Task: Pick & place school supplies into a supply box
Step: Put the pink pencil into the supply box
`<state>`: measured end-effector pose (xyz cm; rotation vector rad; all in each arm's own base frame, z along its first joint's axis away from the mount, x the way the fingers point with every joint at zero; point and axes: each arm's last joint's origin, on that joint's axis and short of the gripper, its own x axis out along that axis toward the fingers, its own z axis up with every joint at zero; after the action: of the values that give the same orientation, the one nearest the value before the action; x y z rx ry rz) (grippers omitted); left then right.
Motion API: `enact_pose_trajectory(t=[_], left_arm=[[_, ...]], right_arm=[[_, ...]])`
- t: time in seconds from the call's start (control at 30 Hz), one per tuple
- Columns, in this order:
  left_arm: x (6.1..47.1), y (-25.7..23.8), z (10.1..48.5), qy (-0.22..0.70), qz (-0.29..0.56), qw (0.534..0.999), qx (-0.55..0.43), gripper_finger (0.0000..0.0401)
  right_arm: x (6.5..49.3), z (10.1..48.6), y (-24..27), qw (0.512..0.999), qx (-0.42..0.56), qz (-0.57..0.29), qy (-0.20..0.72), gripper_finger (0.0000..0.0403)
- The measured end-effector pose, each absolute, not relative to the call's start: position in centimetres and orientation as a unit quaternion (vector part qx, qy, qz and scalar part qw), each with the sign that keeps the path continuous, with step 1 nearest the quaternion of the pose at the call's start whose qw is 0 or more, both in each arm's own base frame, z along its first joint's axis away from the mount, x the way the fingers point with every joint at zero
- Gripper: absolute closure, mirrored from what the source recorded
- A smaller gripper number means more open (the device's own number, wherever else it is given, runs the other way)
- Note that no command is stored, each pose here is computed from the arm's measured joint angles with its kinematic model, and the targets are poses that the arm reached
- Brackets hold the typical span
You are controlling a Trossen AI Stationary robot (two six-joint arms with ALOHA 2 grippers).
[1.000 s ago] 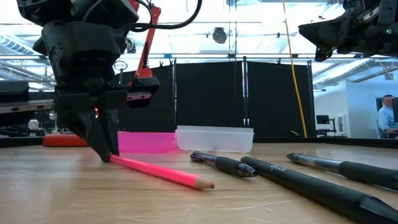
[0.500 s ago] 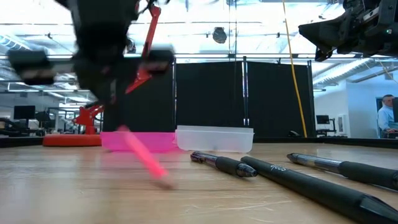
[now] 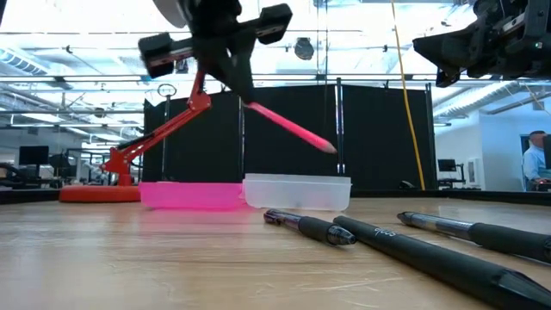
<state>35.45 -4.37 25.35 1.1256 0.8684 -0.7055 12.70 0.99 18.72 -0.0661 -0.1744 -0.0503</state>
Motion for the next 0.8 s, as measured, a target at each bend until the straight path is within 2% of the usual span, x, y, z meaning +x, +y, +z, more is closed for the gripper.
enact_pose_trajectory(t=[0.3, 0.5, 0.63, 0.8], left_arm=[[36.2, 2.7, 26.0, 0.368, -0.297, 0.637, 0.609, 0.0399], [35.7, 7.5, 26.2, 0.356, -0.299, 0.607, 0.645, 0.0399], [36.1, 9.8, 25.2, 0.354, -0.298, 0.590, 0.661, 0.0400], [36.8, 11.5, 22.9, 0.358, -0.334, 0.549, 0.677, 0.0400]], right_arm=[[12.7, 18.7, 1.0, 0.996, -0.026, -0.024, -0.087, 0.0403], [12.7, 18.7, 1.0, 0.996, -0.021, -0.024, -0.084, 0.0403], [12.7, 18.7, 1.0, 0.995, -0.032, -0.025, -0.088, 0.0403], [12.7, 19.0, 1.0, 0.992, -0.071, -0.031, -0.099, 0.0403]])
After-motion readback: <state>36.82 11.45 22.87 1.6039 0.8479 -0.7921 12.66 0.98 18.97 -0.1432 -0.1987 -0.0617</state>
